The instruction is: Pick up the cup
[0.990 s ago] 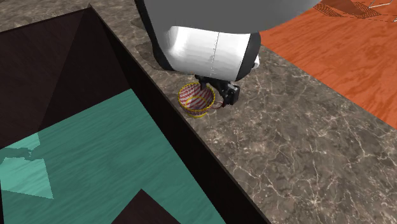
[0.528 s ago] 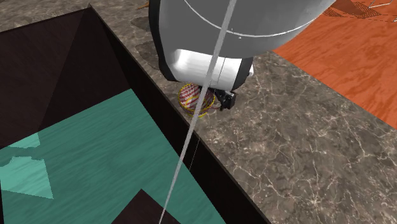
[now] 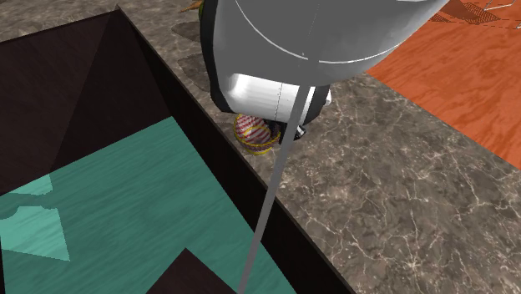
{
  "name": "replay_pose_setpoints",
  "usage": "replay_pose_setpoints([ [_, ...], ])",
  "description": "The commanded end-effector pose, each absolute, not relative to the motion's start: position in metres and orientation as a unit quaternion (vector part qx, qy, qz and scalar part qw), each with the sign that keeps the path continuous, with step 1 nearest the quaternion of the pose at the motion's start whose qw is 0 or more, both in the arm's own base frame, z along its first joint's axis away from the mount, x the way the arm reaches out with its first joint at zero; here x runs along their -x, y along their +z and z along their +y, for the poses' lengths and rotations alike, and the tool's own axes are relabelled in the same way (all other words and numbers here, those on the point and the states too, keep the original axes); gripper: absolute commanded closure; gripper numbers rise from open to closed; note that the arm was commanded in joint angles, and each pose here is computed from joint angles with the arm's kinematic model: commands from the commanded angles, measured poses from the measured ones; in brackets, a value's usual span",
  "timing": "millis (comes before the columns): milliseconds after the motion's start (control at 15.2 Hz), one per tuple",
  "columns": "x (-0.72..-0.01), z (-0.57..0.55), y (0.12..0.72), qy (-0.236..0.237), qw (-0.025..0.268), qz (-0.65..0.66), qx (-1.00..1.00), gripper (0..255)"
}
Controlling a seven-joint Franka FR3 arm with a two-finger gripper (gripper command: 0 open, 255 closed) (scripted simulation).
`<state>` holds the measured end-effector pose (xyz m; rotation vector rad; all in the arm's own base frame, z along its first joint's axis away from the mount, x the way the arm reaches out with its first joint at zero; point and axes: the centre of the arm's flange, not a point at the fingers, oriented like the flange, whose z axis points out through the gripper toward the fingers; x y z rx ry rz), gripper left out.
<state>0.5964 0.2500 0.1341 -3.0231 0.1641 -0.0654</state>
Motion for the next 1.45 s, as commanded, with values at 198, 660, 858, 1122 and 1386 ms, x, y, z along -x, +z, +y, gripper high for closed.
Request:
replay_pose_setpoints([
  [198,-0.596,0.25,0.134,-0.021,0.057,0.054,0.997,255],
  [660,-0.596,0.25,0.166,-0.021,0.057,0.054,0.997,255],
  [858,-0.596,0.25,0.181,-0.021,0.057,0.054,0.997,255],
  [1122,-0.596,0.25,0.203,-0.021,0.057,0.054,0.997,255],
  [1386,-0.596,0.25,0.214,-0.021,0.057,0.054,0.997,255],
])
